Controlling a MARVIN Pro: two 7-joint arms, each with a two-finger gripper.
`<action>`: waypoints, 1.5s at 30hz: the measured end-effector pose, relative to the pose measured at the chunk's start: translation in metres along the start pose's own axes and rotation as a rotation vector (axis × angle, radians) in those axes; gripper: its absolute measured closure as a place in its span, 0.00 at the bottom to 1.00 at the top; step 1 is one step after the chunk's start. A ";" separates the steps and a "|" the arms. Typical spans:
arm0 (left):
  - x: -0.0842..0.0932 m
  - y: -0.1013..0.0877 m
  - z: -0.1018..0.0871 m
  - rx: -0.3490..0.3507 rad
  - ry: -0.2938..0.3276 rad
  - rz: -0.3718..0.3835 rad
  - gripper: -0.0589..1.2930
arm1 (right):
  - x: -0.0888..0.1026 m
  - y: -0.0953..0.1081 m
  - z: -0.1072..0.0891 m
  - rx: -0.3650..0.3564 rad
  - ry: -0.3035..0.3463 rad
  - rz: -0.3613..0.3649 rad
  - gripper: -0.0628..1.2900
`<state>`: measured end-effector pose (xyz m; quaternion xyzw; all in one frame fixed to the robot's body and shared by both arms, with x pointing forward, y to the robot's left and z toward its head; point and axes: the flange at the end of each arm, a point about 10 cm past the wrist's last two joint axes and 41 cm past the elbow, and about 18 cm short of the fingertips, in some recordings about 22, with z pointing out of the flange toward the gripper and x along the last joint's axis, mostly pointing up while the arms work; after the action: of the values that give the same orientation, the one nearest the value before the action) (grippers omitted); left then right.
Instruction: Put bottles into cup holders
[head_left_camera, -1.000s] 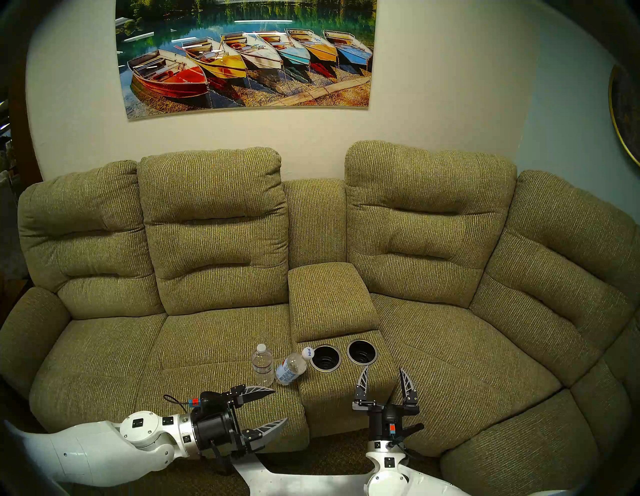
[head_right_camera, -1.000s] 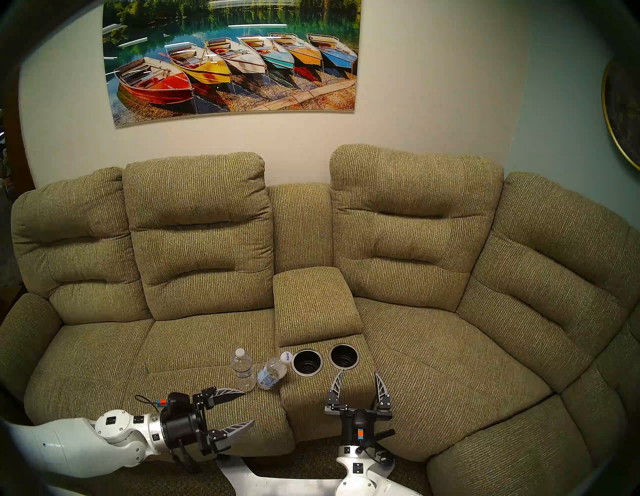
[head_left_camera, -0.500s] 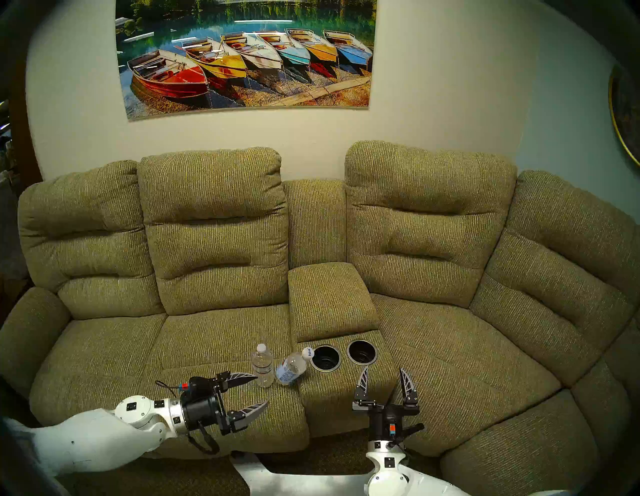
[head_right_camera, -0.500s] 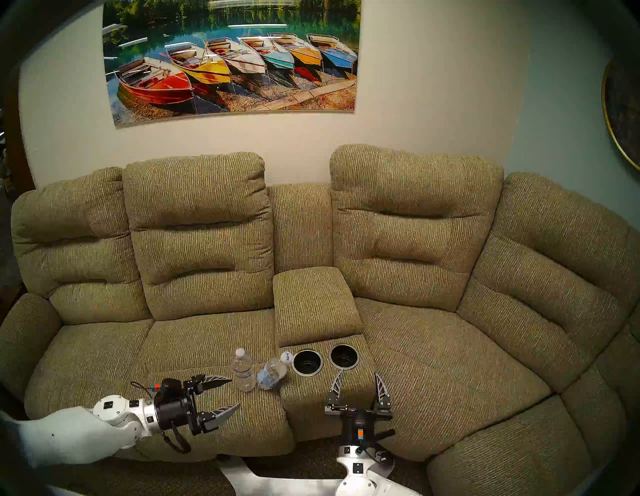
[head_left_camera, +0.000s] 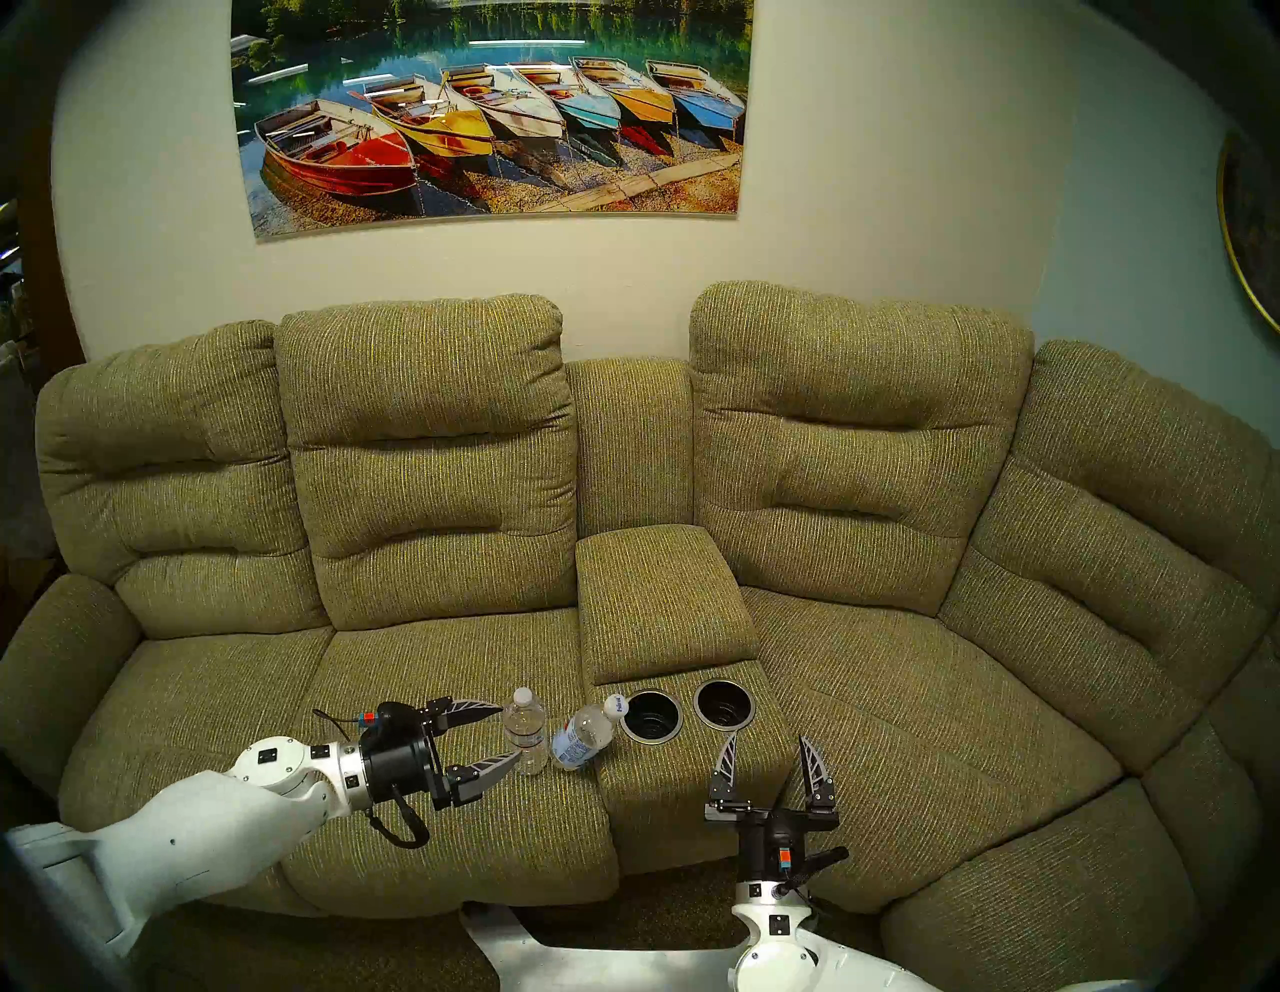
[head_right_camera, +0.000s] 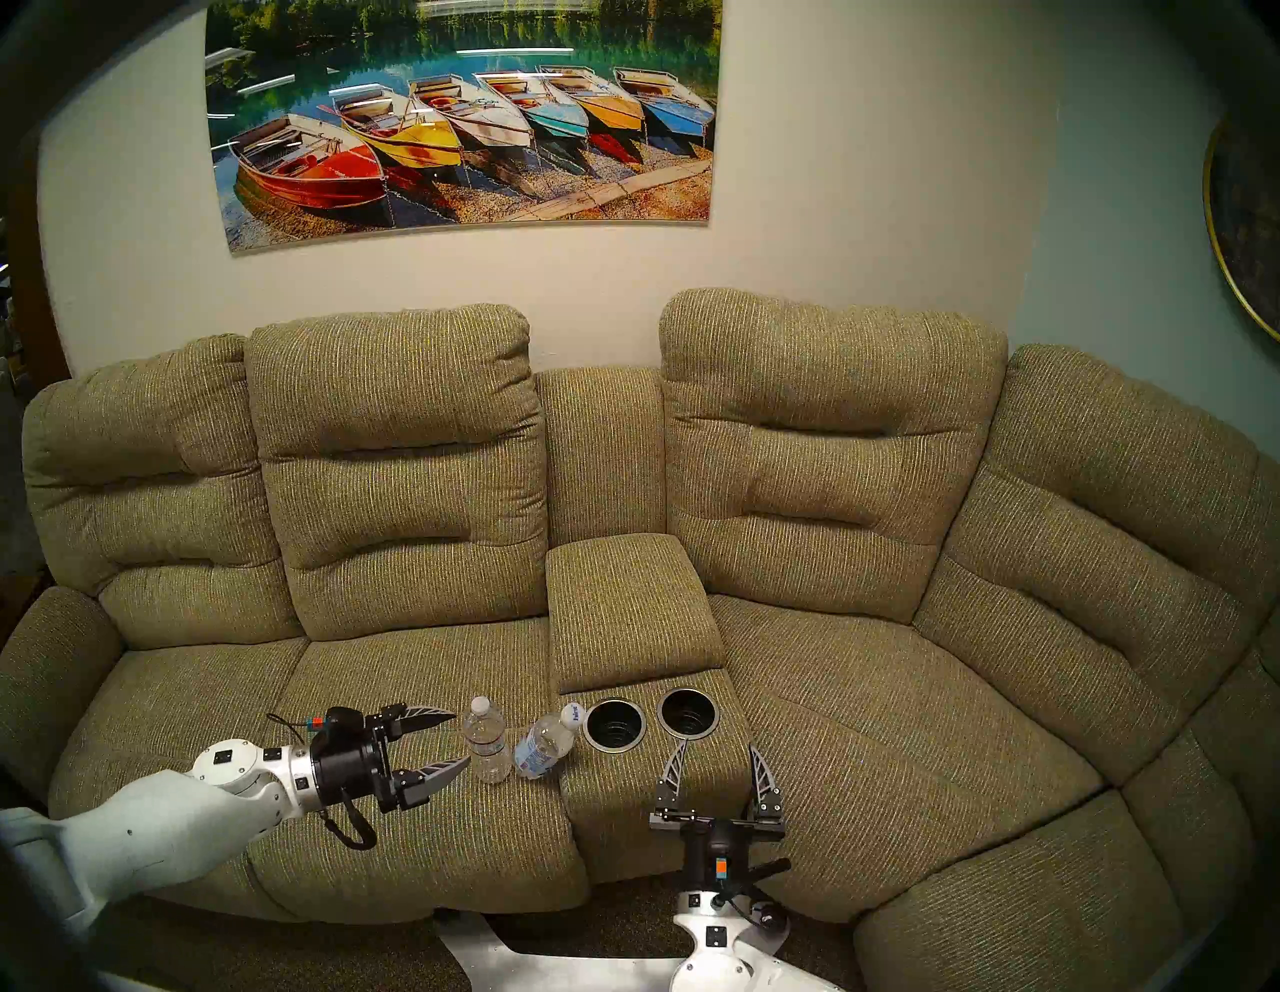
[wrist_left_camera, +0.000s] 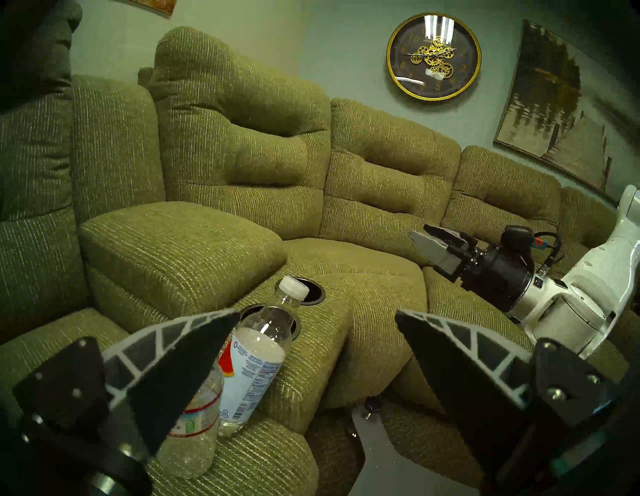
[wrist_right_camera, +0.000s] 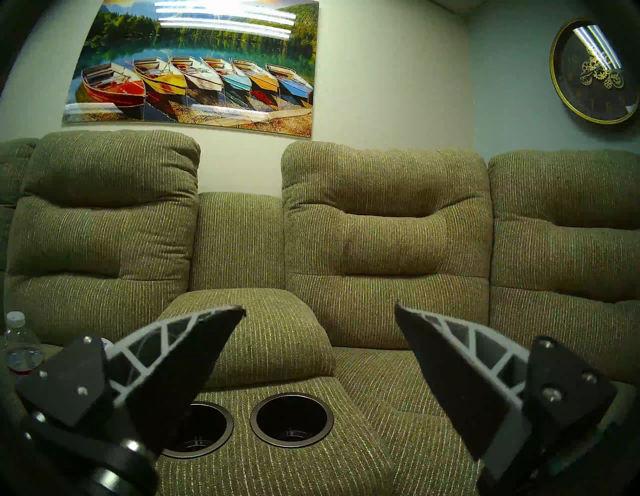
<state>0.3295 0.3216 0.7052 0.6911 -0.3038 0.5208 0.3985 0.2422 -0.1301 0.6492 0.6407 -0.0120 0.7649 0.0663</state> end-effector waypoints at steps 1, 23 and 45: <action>0.001 -0.002 0.001 -0.006 0.005 -0.001 0.03 | 0.000 0.000 0.000 0.000 0.000 0.000 0.05; -0.001 -0.057 0.037 0.081 -0.020 -0.098 0.03 | 0.000 0.000 0.000 0.001 0.000 -0.001 0.05; -0.027 -0.077 0.071 0.154 -0.161 -0.242 0.03 | -0.001 0.000 0.000 0.001 -0.001 -0.001 0.05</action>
<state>0.4207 0.2982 0.6516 0.7906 -0.2084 0.4338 0.3786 0.2421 -0.1303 0.6485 0.6410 -0.0113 0.7646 0.0663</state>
